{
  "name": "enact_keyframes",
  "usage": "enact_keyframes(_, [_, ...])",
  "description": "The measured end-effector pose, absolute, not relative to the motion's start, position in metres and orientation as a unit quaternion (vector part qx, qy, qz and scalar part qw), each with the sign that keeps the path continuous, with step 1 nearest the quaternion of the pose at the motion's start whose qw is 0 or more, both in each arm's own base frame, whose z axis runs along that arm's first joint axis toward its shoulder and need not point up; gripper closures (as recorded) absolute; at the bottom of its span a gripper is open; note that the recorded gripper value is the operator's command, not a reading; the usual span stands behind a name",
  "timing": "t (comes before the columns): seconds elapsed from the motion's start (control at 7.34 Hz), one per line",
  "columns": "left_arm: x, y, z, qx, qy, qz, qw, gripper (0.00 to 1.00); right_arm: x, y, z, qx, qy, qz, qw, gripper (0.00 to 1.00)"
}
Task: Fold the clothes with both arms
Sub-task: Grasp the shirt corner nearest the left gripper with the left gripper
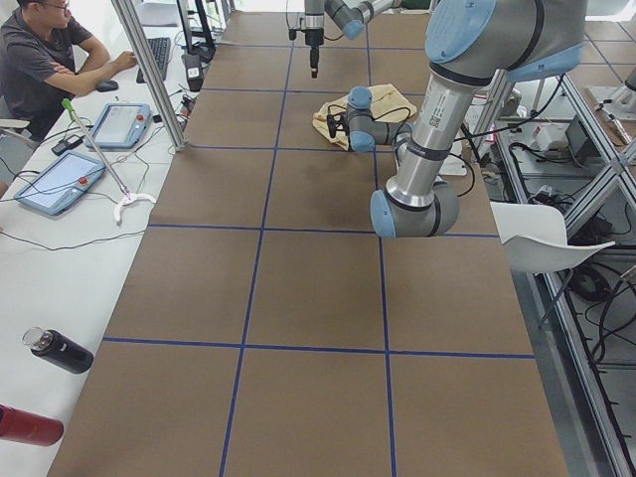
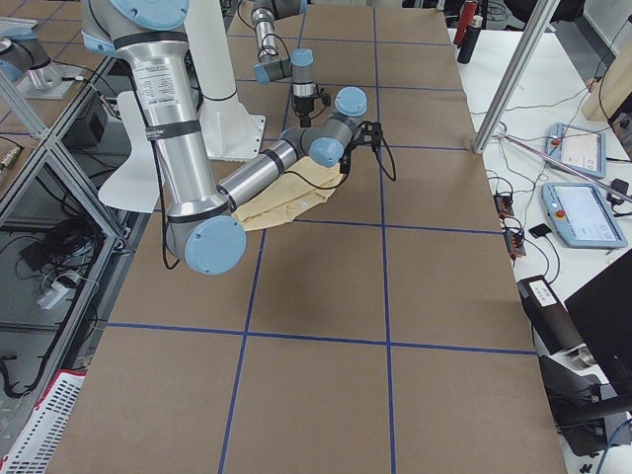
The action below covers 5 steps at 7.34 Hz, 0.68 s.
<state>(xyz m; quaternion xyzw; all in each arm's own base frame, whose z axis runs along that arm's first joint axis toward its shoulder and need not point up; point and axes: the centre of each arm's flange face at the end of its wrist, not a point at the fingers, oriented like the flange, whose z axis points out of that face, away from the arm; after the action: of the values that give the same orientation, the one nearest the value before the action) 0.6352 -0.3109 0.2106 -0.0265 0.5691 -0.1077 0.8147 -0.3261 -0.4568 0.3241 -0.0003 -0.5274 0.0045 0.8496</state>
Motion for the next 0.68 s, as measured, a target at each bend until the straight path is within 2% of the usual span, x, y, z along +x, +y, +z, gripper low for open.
enact_keyframes(0.14, [0.6366, -0.311, 0.2109, -0.027, 0.568, -0.108, 0.815, 0.58, -0.3262, -0.4567, 0.3242, -0.001, -0.528, 0.004, 0.849, 0.0])
enact_keyframes(0.27, [0.6384, -0.3111, 0.211, -0.027, 0.567, -0.108, 0.816, 0.89, -0.3262, -0.4567, 0.3243, -0.002, -0.528, 0.004, 0.849, 0.0])
enact_keyframes(0.41, [0.6399, -0.3116, 0.2092, -0.027, 0.568, -0.108, 0.816, 1.0, -0.3261, -0.4568, 0.3243, -0.002, -0.528, 0.004, 0.849, 0.0])
enact_keyframes(0.68, [0.6399, -0.3127, 0.2058, -0.028, 0.569, -0.109, 0.815, 1.0, -0.3258, -0.4568, 0.3252, -0.002, -0.527, 0.005, 0.85, 0.0])
